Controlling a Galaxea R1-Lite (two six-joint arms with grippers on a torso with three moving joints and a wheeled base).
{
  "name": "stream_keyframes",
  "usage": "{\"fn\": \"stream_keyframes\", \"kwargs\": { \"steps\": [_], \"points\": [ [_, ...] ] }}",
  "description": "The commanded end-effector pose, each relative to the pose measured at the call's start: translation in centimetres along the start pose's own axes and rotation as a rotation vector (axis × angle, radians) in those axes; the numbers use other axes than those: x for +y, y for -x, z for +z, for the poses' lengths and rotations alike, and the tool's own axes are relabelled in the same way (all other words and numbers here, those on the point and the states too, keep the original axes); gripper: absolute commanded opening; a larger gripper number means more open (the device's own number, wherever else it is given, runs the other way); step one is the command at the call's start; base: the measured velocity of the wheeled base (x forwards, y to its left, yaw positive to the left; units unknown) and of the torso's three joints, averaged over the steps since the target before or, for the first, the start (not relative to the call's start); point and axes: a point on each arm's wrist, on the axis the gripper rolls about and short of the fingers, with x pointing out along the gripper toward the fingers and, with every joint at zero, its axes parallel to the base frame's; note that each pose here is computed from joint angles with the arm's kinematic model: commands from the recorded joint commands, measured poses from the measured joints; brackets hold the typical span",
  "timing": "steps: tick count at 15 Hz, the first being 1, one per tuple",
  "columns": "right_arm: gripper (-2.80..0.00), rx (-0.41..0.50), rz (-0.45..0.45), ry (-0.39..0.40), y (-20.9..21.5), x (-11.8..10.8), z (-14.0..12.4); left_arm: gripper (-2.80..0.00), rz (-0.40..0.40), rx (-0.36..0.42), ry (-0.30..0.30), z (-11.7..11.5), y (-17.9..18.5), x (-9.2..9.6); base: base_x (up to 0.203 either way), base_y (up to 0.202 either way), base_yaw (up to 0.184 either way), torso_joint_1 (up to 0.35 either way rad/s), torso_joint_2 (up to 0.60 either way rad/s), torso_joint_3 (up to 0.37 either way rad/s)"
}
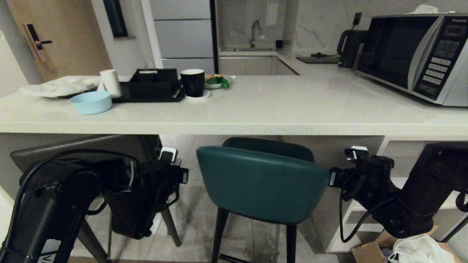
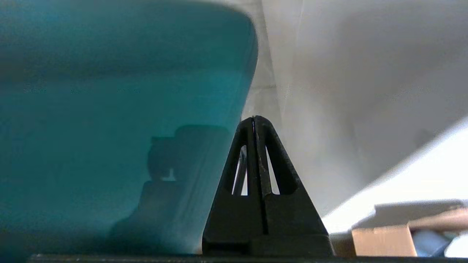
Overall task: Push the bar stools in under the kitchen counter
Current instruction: Pull the blue chair out from under the dining table
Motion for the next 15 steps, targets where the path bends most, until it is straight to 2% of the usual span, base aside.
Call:
{"fn": "stream_keyframes", "kwargs": {
  "steps": [1, 3, 7, 10, 12, 15],
  "points": [
    [-2.80, -0.002, -0.009, -0.005, 0.2, -0.3, 0.0, -2.80, 0.010, -0.017, 0.004, -0.1, -0.5, 0.1, 0.190, 0.000, 0.000, -0.001, -0.01, 0.002],
    [-2.80, 0.000, -0.012, -0.006, 0.1, -0.4, -0.1, -2.80, 0.019, -0.026, 0.004, -0.7, -1.5, 0.0, 0.132, 0.000, 0.006, 0.010, 0.00, 0.003],
    [-2.80, 0.027, -0.018, -0.024, -0.5, -0.4, -1.2, -2.80, 0.018, -0.089, 0.011, -0.6, -3.4, -0.7, 0.000, 0.000, 0.000, 0.000, 0.00, 0.000],
    [-2.80, 0.003, -0.043, -0.080, -2.2, -0.2, -1.6, -2.80, 0.030, -0.173, 0.031, 0.0, -5.6, -1.4, 0.000, 0.000, 0.000, 0.000, 0.00, 0.000],
    [-2.80, -0.030, -0.089, -0.102, -3.8, 0.1, -1.7, -2.80, 0.020, -0.195, 0.038, 0.6, -6.7, -2.4, 0.000, 0.000, 0.000, 0.000, 0.00, 0.000],
    [-2.80, -0.048, -0.086, -0.108, -4.2, 0.7, -1.5, -2.80, 0.005, -0.215, 0.046, 1.3, -8.1, -3.6, 0.000, 0.000, 0.000, 0.000, 0.00, 0.000]
  ]
}}
